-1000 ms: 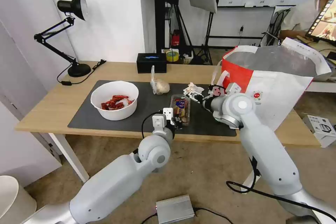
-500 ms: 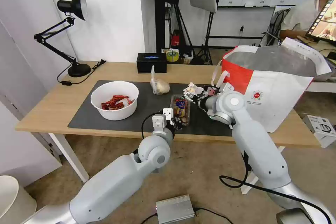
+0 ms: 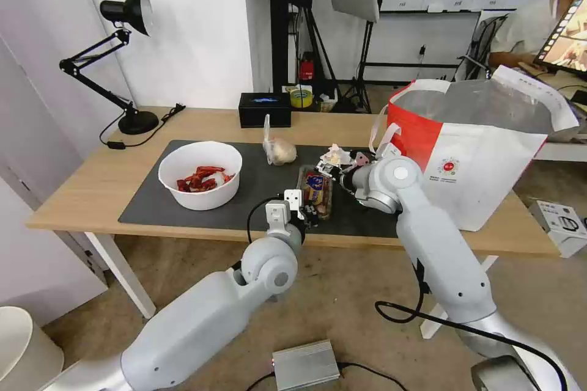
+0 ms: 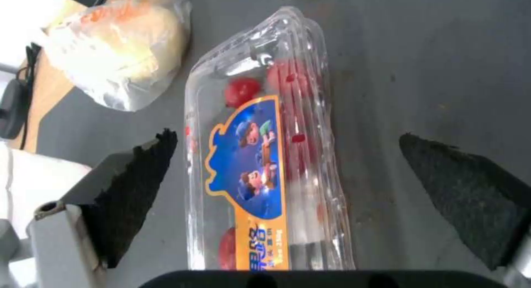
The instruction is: Pick up the trash from the table and place it into the takeout bag.
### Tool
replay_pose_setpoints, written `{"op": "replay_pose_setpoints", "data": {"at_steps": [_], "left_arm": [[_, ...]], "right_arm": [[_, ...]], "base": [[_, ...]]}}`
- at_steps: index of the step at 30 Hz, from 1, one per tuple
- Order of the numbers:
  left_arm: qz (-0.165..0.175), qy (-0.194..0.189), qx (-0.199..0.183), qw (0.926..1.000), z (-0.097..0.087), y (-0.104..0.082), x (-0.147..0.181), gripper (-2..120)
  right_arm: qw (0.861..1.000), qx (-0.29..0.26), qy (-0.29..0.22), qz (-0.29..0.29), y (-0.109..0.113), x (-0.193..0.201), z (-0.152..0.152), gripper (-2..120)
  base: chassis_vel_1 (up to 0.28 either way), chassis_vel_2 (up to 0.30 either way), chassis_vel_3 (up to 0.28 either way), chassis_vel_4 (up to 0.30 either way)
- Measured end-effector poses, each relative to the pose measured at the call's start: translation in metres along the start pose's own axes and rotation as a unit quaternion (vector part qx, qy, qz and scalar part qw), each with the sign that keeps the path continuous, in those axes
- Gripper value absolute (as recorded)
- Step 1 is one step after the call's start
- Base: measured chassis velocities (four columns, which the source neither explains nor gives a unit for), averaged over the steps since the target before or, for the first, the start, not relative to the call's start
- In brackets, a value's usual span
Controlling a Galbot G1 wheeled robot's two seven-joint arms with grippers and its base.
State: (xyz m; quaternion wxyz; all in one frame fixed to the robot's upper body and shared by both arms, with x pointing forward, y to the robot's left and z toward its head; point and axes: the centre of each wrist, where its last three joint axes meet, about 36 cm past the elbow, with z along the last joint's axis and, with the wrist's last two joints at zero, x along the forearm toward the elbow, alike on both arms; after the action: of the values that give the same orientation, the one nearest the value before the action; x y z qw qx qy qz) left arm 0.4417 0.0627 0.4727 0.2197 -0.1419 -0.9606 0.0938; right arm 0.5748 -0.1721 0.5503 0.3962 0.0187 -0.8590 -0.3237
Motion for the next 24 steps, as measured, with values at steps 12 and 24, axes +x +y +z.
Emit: {"op": "replay_pose_setpoints", "data": {"at_steps": [12, 24], "left_arm": [[0.000, -0.001, 0.001, 1.0000, 0.000, 0.000, 0.000, 0], [-0.002, -0.003, 0.002, 1.0000, -0.002, 0.001, 0.001, 0]], "right_arm": [[1.000, -0.002, 0.008, 0.007, 0.007, -0.008, -0.001, 100], [1.000, -0.003, 0.012, 0.019, 0.014, -0.018, -0.003, 100]], "base": [[0.000, 0.000, 0.000, 0.000], [0.000, 0.000, 0.000, 0.000]]}}
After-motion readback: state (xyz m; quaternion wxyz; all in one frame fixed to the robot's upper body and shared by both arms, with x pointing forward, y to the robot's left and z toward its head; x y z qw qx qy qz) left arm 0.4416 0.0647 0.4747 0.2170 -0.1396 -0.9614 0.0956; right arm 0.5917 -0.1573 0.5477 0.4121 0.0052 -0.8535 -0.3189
